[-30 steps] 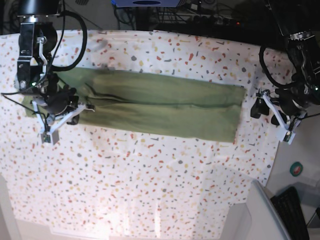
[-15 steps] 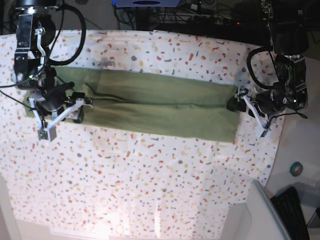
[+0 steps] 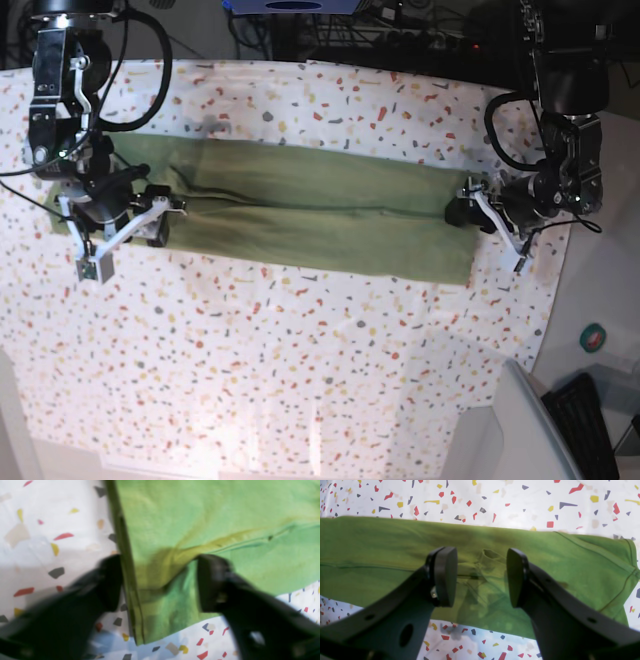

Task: Layout the t-shirt on the table in an organized manner, then fold the t-shirt properly
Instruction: 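Grasp the strip ends and straighten it with both grippers, then fold the strip end held by the left gripper toward the right gripper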

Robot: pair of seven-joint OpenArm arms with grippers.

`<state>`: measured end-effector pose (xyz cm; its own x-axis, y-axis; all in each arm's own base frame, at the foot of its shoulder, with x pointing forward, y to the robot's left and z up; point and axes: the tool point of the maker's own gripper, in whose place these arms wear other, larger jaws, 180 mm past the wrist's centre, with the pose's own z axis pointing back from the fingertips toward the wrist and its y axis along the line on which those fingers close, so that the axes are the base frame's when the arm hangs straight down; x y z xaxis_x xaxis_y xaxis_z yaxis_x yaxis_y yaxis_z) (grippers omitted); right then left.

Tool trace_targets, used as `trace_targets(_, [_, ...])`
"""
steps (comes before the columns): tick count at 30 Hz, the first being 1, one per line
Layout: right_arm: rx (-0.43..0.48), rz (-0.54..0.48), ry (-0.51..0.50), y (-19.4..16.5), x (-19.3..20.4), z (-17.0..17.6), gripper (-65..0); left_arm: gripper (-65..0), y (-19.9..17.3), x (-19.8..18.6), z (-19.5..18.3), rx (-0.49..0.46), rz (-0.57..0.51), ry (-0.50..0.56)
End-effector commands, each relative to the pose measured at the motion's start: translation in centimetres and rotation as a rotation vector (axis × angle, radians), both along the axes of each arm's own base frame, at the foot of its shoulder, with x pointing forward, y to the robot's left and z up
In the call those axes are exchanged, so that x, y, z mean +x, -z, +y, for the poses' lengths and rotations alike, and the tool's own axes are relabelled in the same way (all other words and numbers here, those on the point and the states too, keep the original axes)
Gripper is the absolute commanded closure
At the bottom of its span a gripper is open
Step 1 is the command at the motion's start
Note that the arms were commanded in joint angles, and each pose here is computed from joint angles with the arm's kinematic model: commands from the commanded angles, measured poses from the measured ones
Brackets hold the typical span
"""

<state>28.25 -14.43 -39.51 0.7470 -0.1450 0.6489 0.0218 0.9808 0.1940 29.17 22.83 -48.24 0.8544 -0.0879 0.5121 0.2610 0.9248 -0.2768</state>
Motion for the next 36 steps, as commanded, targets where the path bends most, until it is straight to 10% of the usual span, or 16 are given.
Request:
trace_targets(1, [0.002,-0.045,-0.001,-1.1,0.9,-0.1,-30.6,-28.6,-0.1,-0.1,0.2,0.012,0.011,0.016])
trace_targets(6, [0.002,-0.044,0.0,-1.0,0.8,-0.1,-30.6,0.0,0.1,-0.1,-0.6,-0.005,0.012,0.016])
trace_targets(17, [-0.011,-0.002,0.001,0.1,-0.8,-0.6,-30.6,0.0,-6.8,2.1,7.3,0.148,-0.179,-0.07])
trace_targets(22, [-0.018,-0.005,-0.001,0.0,-0.6,-0.9,-30.6,0.0,-9.8,0.8,1.1,0.281,-0.283,0.121])
trace_targets(36, [-0.015,-0.002,0.0,0.1,-0.8,-0.8,-30.6,0.0,-8.0,-1.3,-11.4,0.157,-0.251,0.288])
